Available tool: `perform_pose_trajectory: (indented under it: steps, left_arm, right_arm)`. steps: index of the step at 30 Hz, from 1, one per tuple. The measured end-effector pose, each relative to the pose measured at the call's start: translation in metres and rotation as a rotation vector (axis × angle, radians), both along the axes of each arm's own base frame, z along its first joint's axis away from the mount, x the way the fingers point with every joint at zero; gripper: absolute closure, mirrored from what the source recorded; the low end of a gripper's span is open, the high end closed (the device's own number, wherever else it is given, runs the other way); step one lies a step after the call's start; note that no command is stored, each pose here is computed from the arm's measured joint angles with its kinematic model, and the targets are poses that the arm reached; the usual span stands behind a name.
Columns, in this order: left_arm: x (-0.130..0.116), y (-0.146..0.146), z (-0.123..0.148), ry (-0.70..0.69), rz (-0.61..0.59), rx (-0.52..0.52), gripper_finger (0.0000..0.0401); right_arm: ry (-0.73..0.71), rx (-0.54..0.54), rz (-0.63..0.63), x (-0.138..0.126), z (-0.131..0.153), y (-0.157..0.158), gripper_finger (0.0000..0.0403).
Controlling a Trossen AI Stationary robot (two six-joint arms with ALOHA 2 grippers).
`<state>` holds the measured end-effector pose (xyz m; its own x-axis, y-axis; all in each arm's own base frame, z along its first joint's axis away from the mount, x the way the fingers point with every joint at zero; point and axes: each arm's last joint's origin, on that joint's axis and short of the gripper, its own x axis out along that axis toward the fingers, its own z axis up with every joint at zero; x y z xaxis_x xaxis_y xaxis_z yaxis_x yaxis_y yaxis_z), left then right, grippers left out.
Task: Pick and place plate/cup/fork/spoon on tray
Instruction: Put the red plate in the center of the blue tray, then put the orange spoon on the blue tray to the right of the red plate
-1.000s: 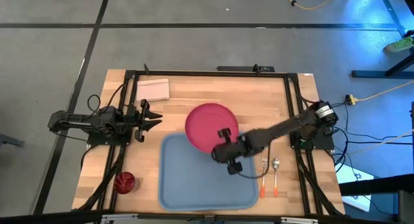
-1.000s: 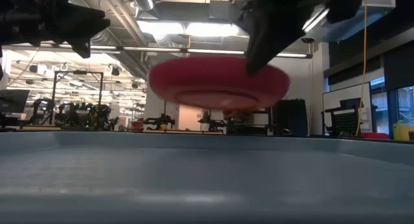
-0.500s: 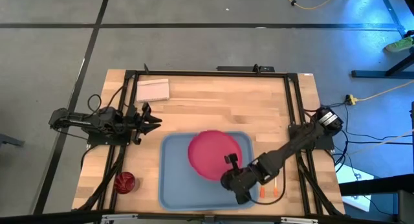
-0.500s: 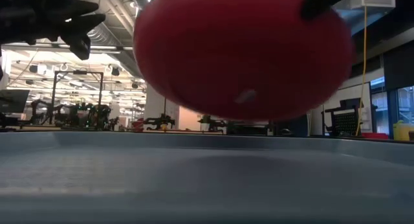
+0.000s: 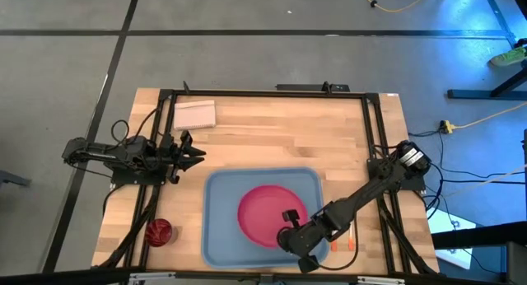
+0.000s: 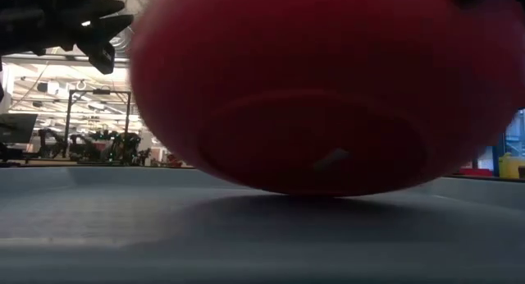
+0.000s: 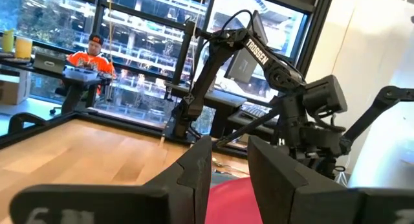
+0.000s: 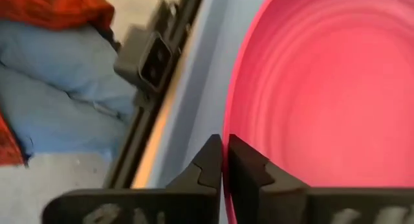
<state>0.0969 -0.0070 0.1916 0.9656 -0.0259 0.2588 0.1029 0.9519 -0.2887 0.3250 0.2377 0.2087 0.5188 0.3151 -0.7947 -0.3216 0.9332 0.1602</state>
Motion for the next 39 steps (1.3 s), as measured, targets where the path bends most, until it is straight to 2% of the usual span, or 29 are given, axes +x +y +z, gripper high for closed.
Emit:
perform_pose_trajectory:
  steps: [5,18,24,27,34,39]
  left_arm:
    - [0.000,0.000,0.000,0.003,0.000,0.001,0.0307]
    - [0.000,0.000,-0.001,0.014,0.001,0.002,0.0307]
    - [0.001,0.000,-0.003,0.026,0.001,0.003,0.0307]
    - [0.001,0.000,-0.003,0.026,0.001,0.003,0.0307]
    - [0.001,0.000,-0.003,0.027,0.003,0.003,0.0307]
    - [0.001,0.000,-0.003,0.028,0.006,0.002,0.0307]
  right_arm:
    - [-0.066,0.050,0.005,0.005,0.005,0.003,0.0358]
    - [0.002,-0.018,-0.036,0.008,-0.001,-0.014,0.0354]
    - [0.001,-0.113,-0.120,0.011,-0.003,-0.025,0.0354]
    - [0.079,-0.179,-0.165,0.006,-0.005,-0.032,0.0354]
    - [0.325,-0.221,-0.373,-0.010,0.018,-0.039,0.0354]
    - [0.550,-0.307,-0.713,-0.043,0.030,-0.039,0.0354]
